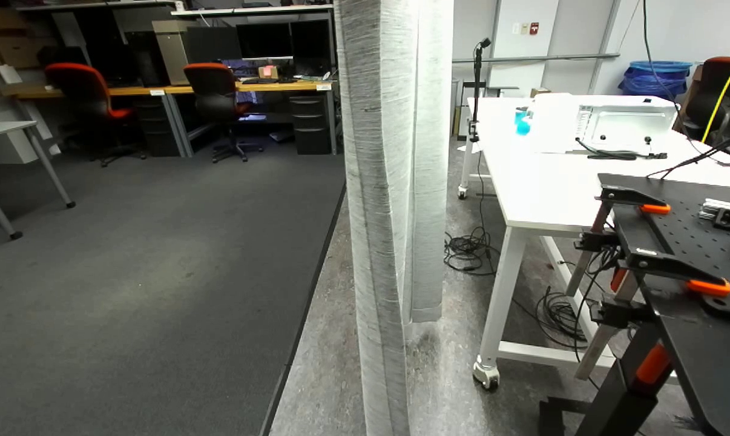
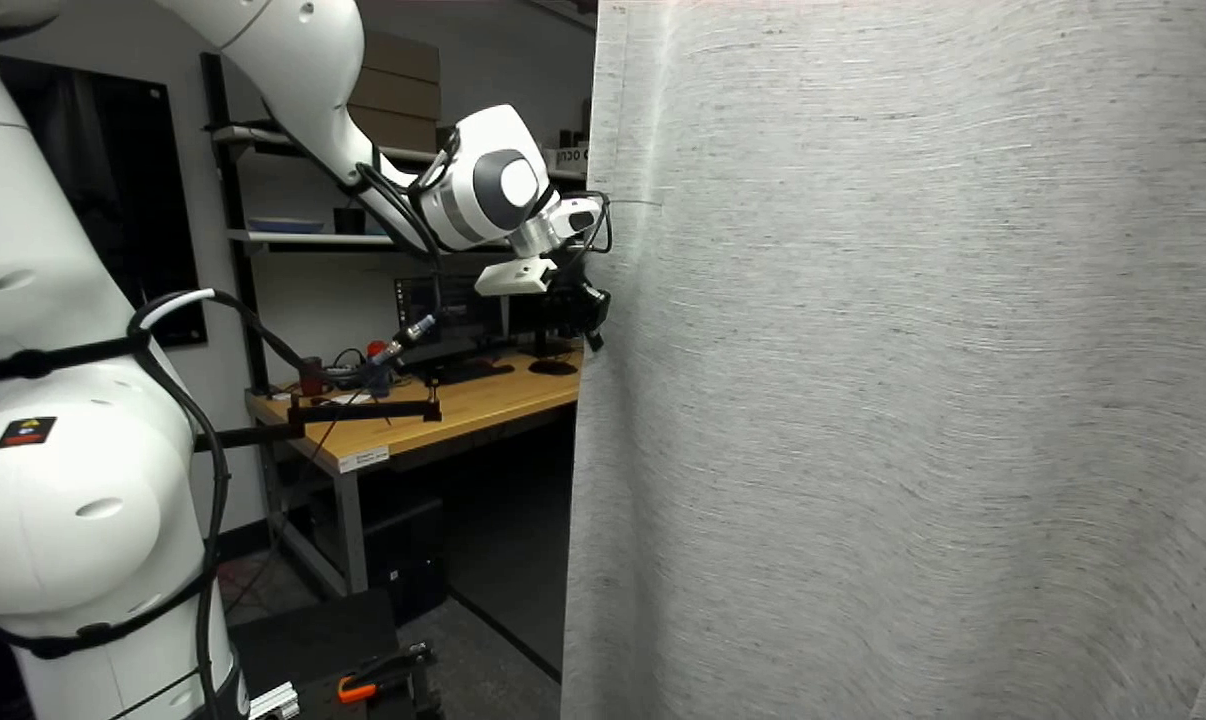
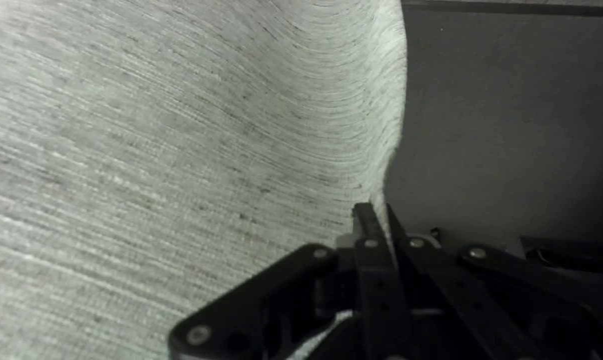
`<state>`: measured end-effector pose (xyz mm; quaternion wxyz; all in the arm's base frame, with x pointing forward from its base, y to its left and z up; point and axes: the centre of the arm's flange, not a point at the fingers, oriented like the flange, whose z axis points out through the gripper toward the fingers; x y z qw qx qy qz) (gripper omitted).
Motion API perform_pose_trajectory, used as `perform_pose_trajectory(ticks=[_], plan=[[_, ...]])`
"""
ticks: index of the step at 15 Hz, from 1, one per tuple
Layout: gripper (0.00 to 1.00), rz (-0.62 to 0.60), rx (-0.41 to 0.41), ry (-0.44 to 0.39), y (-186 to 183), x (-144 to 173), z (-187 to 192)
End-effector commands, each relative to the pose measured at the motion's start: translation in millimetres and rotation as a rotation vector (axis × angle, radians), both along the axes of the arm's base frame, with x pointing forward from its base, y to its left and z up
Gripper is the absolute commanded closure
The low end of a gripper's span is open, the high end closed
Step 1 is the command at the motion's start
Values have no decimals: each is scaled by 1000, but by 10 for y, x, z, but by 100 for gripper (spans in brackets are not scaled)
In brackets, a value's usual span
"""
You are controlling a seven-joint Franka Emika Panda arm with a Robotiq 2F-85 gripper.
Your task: Pull the grey curtain to the left.
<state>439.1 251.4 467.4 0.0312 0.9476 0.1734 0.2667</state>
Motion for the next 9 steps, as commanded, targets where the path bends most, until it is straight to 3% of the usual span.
perform_pose_trajectory(ticks=[1,6,9], plan=[[99,35,-49,3,271,258,-12],[99,97,-77,7,484,457,-48],[99,154,-106,4,773,408,-78]])
